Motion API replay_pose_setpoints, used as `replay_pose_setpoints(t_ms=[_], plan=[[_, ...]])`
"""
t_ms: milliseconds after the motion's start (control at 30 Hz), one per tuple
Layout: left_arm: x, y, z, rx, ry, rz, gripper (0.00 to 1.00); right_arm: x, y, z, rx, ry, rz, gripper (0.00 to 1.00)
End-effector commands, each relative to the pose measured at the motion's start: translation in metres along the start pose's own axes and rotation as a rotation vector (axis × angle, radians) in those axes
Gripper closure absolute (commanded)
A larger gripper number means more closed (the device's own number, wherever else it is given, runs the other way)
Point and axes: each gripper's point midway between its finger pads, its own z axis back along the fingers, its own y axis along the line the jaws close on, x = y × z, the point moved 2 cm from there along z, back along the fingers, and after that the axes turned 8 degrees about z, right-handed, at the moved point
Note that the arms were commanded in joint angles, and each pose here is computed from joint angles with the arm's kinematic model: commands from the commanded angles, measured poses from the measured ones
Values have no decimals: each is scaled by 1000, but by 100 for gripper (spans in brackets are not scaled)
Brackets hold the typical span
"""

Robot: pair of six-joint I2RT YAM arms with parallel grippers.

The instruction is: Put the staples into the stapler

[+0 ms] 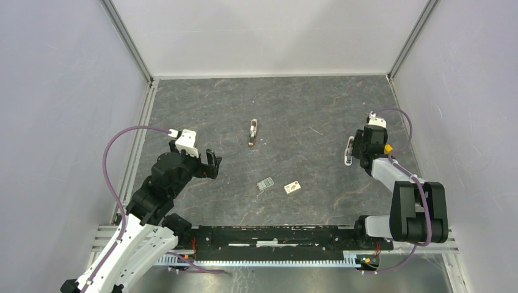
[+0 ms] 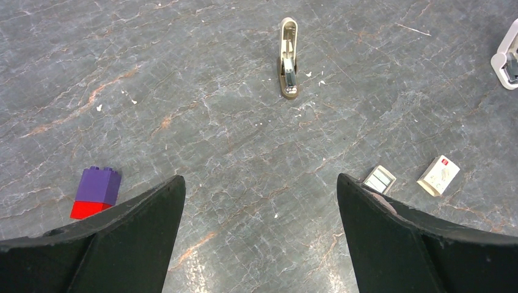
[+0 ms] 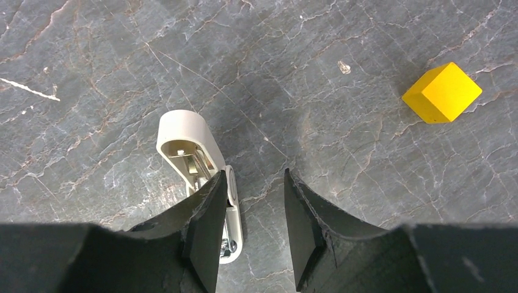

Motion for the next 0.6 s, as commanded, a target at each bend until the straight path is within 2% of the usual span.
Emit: replay_pose_setpoints(t_ms=[0, 567], plan=[[5, 1, -2, -4, -20, -49, 0, 16, 0, -2, 9, -62, -14, 54], [4, 1, -2, -4, -20, -49, 0, -3, 6, -1, 48, -20, -27, 54]])
